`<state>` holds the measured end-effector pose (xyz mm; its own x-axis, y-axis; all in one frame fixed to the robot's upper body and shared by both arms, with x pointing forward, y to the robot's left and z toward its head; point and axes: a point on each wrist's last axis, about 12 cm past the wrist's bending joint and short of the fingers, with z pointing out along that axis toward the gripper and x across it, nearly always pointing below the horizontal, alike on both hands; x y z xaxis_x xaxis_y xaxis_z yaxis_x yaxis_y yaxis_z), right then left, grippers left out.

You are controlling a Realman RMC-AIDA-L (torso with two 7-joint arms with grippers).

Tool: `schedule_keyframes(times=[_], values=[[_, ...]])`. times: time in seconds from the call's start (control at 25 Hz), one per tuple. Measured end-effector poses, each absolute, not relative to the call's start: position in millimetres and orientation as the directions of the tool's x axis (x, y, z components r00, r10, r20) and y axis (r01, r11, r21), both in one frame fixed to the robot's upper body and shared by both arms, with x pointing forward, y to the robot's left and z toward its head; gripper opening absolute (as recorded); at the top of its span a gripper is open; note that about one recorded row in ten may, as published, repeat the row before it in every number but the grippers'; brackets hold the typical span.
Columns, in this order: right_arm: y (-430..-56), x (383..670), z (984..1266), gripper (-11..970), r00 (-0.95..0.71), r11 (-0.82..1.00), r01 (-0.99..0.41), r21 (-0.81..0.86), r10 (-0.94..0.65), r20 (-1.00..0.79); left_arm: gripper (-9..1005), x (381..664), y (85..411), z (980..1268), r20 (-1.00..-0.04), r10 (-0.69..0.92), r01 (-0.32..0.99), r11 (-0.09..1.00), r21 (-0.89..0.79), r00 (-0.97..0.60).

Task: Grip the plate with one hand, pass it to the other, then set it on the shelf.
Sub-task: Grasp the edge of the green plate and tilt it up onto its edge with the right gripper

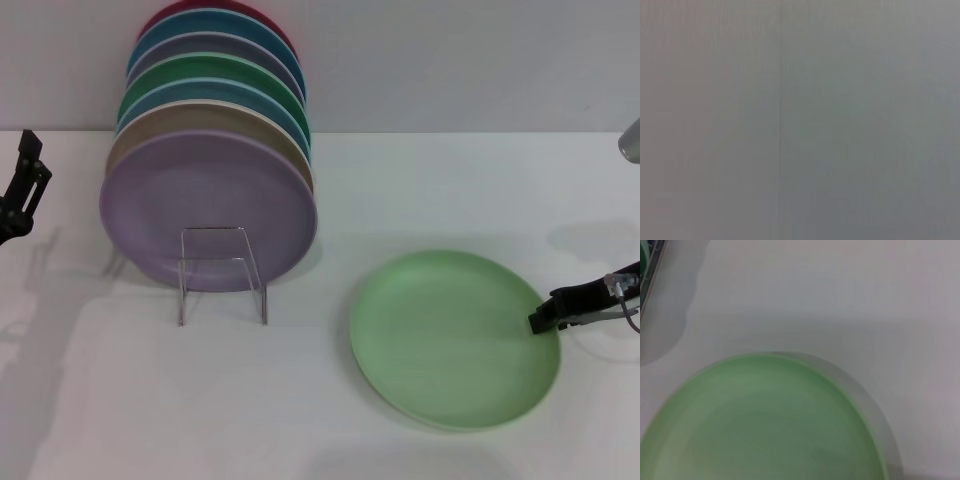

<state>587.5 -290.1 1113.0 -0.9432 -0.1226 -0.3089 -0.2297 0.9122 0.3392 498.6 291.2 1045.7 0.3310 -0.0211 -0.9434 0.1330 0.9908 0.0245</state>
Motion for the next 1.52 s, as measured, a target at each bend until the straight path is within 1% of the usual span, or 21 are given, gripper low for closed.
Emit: schedule_keyframes(times=[0.24,0.32,0.52,1.0,1.2,1.28,1.32,1.36,1.52], values=[[-290,587,1113,174,-0.944,0.913,-0.228,0.337,-0.123,-0.306,844,498,292,1045,-0.944,-0.021,0.132,0.991,0.024,0.331],[-291,587,1112,179,-0.944,0.914,-0.229,0.336,-0.123,-0.307,844,498,292,1045,-0.944,-0.024,0.132,0.991,0.021,0.330],[-290,588,1110,152,-0.938,0.912,-0.247,0.328,-0.141,-0.317,843,497,292,1045,-0.943,-0.029,0.133,0.991,0.016,0.331],[-291,589,1111,29,-0.929,0.916,-0.250,0.313,-0.136,-0.344,844,496,292,1045,-0.943,-0.031,0.132,0.991,0.014,0.331],[-294,591,1122,25,-0.896,0.924,-0.259,0.280,-0.122,-0.426,844,495,292,1045,-0.942,-0.032,0.131,0.991,0.013,0.333],[-296,591,1130,24,-0.875,0.928,-0.266,0.259,-0.120,-0.470,843,494,293,1045,-0.942,-0.031,0.129,0.992,0.013,0.334],[-300,590,1139,23,-0.846,0.935,-0.269,0.230,-0.116,-0.520,843,493,293,1044,-0.943,-0.030,0.127,0.992,0.013,0.332],[-300,590,1139,23,-0.846,0.935,-0.269,0.230,-0.116,-0.520,843,493,293,1044,-0.943,-0.030,0.127,0.992,0.013,0.332],[-308,592,1156,22,-0.786,0.951,-0.261,0.166,-0.110,-0.608,844,491,294,1044,-0.943,-0.028,0.123,0.992,0.014,0.332]])
